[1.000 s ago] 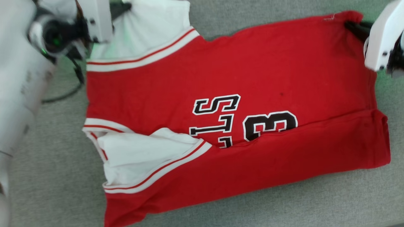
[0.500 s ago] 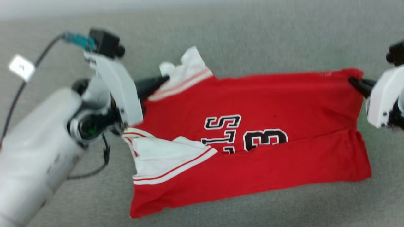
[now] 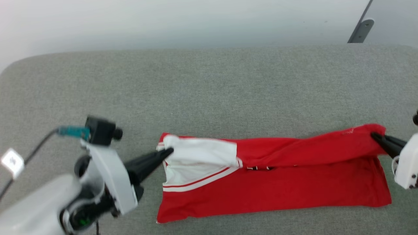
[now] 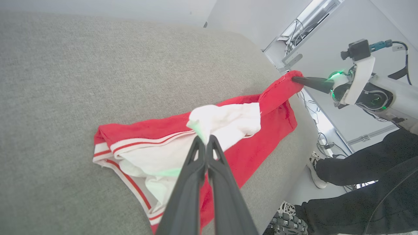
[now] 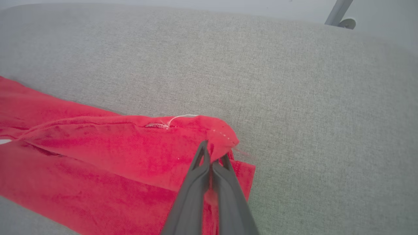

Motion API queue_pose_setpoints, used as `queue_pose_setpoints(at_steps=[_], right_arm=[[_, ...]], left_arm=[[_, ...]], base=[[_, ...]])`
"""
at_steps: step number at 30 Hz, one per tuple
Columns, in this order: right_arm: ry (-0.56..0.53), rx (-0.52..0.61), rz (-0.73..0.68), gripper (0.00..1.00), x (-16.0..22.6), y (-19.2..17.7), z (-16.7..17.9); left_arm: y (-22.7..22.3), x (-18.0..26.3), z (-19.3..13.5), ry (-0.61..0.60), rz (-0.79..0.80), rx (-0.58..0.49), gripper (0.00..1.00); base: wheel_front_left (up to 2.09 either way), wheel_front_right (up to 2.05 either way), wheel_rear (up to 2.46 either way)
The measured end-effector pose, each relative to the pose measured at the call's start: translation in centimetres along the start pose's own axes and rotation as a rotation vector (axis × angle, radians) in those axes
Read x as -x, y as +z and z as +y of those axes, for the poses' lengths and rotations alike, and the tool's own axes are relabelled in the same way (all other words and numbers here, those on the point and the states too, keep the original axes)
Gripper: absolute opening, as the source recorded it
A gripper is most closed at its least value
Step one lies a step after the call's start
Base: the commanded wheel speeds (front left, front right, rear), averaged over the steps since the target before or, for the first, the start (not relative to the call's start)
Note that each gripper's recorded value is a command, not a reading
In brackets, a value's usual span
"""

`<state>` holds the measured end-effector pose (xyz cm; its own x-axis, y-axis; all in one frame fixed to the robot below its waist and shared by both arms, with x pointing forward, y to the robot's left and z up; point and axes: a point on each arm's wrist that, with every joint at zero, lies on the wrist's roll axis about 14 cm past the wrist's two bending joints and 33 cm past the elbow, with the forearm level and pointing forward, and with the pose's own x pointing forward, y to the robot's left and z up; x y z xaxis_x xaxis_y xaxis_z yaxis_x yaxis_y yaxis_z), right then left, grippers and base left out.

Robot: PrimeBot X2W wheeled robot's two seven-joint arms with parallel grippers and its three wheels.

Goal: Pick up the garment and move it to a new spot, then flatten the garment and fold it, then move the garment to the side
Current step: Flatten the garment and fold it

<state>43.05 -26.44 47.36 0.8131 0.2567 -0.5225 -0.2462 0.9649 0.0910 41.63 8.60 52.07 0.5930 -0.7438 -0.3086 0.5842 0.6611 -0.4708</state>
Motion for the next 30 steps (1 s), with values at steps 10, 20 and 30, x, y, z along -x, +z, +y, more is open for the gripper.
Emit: queue_pose_setpoints(at_steps=[10, 20, 30], right_arm=[[-0.044, -0.083, 0.036, 0.0, -0.9, -4.9, -0.8], [-0.074, -0.127, 0.05, 0.44, -2.7, -7.3, -1.2], [-0.073, -0.188, -0.02, 1.0, -1.0, -5.3, -1.8]], left_arm=[[-5.7, -0.2, 1.8, 0.057, 0.026, 0.084, 0.0], [-9.9, -2.3, 4.3, 0.112, 0.097, 0.115, 0.31], [-7.9, -2.1, 3.4, 0.115, -0.057, 0.081, 1.0]], base=[[0.0, 0.0, 0.0], [0.0, 0.0, 0.0], [0.0, 0.0, 0.0]])
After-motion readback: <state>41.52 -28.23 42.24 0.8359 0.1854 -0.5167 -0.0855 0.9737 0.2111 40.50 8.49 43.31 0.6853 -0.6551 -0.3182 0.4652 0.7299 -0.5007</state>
